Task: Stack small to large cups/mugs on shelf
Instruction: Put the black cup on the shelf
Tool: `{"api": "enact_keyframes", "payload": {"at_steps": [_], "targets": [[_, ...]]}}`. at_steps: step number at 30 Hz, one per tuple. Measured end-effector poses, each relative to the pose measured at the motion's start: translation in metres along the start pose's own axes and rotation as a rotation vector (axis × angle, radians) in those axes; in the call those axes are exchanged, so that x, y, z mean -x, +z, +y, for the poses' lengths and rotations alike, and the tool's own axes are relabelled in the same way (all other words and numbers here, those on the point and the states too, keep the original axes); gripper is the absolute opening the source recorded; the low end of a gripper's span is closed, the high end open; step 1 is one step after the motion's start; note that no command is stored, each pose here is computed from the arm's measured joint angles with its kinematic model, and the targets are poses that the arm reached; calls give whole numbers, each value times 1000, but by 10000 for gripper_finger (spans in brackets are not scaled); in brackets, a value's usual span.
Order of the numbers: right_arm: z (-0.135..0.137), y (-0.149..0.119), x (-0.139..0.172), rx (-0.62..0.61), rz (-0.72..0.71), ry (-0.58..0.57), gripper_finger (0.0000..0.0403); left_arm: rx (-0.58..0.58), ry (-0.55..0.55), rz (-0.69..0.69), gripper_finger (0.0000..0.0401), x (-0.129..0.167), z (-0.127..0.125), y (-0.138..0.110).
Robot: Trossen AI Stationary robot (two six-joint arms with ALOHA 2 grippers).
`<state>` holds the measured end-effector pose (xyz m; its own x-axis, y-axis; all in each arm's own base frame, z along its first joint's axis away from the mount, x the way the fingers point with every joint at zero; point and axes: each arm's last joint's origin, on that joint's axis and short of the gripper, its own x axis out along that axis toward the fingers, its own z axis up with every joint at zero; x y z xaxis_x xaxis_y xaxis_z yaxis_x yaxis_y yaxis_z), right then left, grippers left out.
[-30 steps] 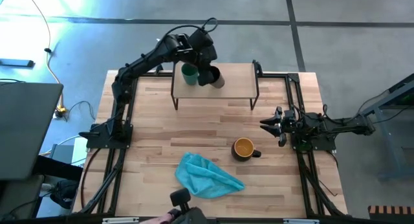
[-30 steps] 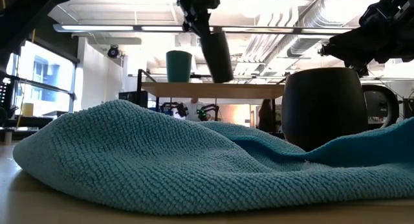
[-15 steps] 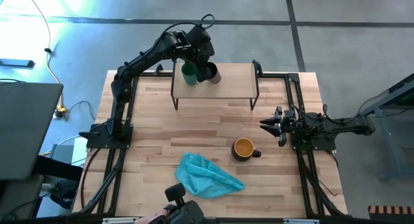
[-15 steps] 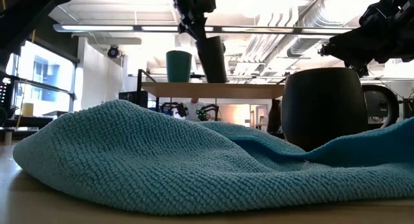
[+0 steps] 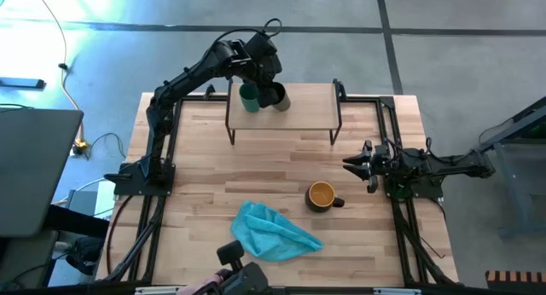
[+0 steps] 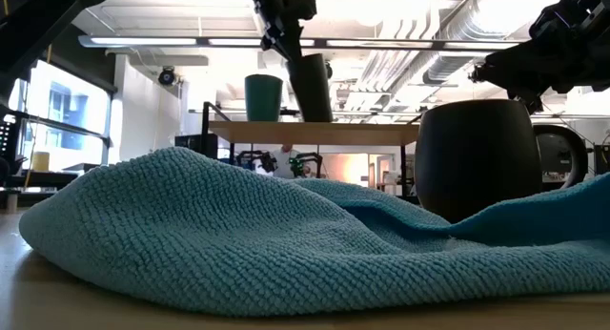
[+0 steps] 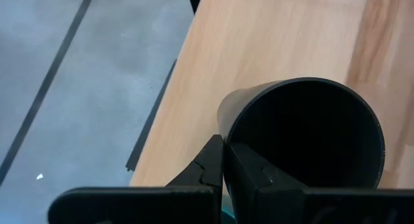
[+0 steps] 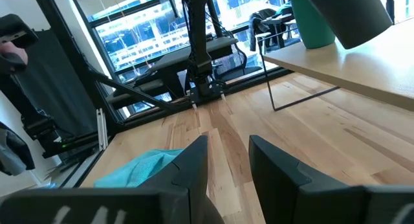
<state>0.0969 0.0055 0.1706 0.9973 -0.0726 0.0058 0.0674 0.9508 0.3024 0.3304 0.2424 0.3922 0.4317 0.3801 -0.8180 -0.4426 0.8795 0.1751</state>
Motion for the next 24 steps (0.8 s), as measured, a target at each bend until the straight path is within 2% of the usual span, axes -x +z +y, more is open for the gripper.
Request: {"api": "enact_keyframes", "payload": {"at_steps": [24], "targets": [[0, 0, 0, -7, 0, 0, 103, 6, 4, -2, 0, -2, 0, 1]]}}
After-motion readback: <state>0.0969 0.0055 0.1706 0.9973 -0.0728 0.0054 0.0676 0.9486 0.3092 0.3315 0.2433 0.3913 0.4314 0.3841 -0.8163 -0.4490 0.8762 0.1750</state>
